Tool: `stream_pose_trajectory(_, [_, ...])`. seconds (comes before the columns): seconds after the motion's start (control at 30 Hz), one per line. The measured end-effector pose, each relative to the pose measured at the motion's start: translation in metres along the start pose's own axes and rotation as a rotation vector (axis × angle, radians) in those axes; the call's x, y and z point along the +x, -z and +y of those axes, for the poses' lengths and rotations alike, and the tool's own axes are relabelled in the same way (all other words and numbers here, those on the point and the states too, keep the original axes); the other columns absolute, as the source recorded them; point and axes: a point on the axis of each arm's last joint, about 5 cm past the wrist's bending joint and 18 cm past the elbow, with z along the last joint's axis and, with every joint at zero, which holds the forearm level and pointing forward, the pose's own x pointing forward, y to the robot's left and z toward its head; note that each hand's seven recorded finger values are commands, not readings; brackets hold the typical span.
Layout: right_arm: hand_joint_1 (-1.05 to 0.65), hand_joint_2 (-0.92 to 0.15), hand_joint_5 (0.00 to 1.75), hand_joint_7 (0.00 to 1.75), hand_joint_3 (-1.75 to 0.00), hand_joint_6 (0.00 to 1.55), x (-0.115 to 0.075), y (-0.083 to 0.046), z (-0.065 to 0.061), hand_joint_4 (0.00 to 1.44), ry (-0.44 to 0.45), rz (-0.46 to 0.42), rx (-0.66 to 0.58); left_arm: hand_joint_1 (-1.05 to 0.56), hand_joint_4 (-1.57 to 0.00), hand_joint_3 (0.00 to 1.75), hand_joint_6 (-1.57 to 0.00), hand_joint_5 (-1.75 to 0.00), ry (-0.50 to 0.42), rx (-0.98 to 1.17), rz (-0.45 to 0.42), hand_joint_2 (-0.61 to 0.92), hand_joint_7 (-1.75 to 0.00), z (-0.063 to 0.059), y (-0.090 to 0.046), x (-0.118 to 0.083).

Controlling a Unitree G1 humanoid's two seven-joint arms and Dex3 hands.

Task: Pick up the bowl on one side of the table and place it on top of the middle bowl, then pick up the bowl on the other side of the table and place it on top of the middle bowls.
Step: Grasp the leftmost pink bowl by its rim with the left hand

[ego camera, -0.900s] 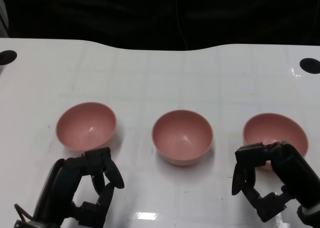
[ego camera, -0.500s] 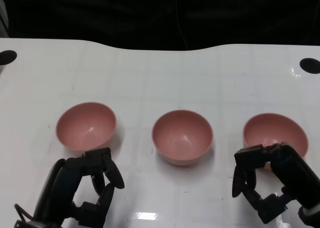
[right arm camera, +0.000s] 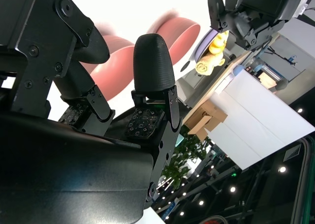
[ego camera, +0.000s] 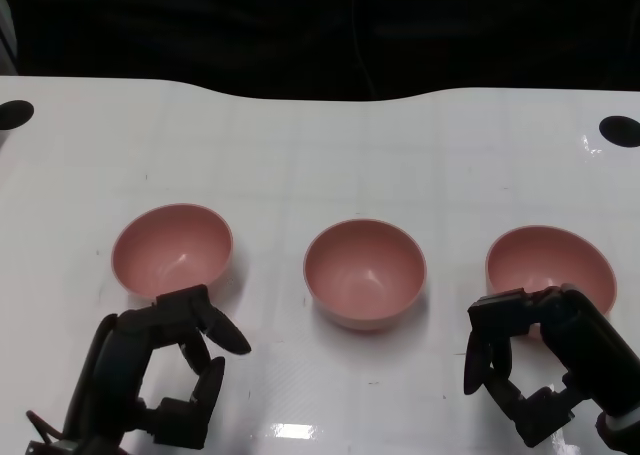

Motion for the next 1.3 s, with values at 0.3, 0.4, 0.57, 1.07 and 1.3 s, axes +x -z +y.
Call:
stream_pose_trajectory(0.3, [0.19, 0.08, 1.67, 1.24, -1.75, 1.05, 0.001, -0.003, 0.001, 1.07, -0.013, 0.002, -0.010, -0.35, -0.49, 0.70, -0.51, -1.03, -0.055, 0.105, 0.038, 0.47, -0.61, 0.004, -0.002, 0.000])
stream_pose_trajectory(0.4, [0.19, 0.08, 1.67, 1.24, -1.75, 1.05, 0.001, -0.004, 0.002, 1.06, -0.014, 0.001, -0.009, -0.36, -0.46, 0.61, -0.49, -1.03, -0.050, 0.167, 0.018, 0.52, -0.59, 0.005, -0.006, 0.002])
stream_pose_trajectory(0.57, [0.20, 0.08, 1.67, 1.24, -1.75, 1.05, 0.001, -0.004, 0.002, 1.06, -0.015, -0.001, -0.009, -0.36, -0.45, 0.57, -0.49, -1.03, -0.051, 0.184, 0.030, 0.53, -0.59, 0.005, -0.006, 0.002])
stream_pose_trajectory(1.07, [0.19, 0.10, 1.65, 1.23, -1.75, 1.05, 0.001, -0.003, 0.002, 1.07, -0.016, 0.002, -0.009, -0.62, -0.10, 0.00, -0.25, -0.97, 0.066, 0.740, 0.140, 0.82, -0.37, 0.027, -0.040, 0.038])
stream_pose_trajectory(1.3, [0.18, 0.09, 1.68, 1.23, -1.75, 1.06, 0.001, -0.003, 0.002, 1.08, -0.017, 0.002, -0.009, -0.72, 0.00, 0.01, -0.15, -0.93, 0.129, 0.934, 0.198, 0.86, -0.35, 0.020, -0.042, 0.051])
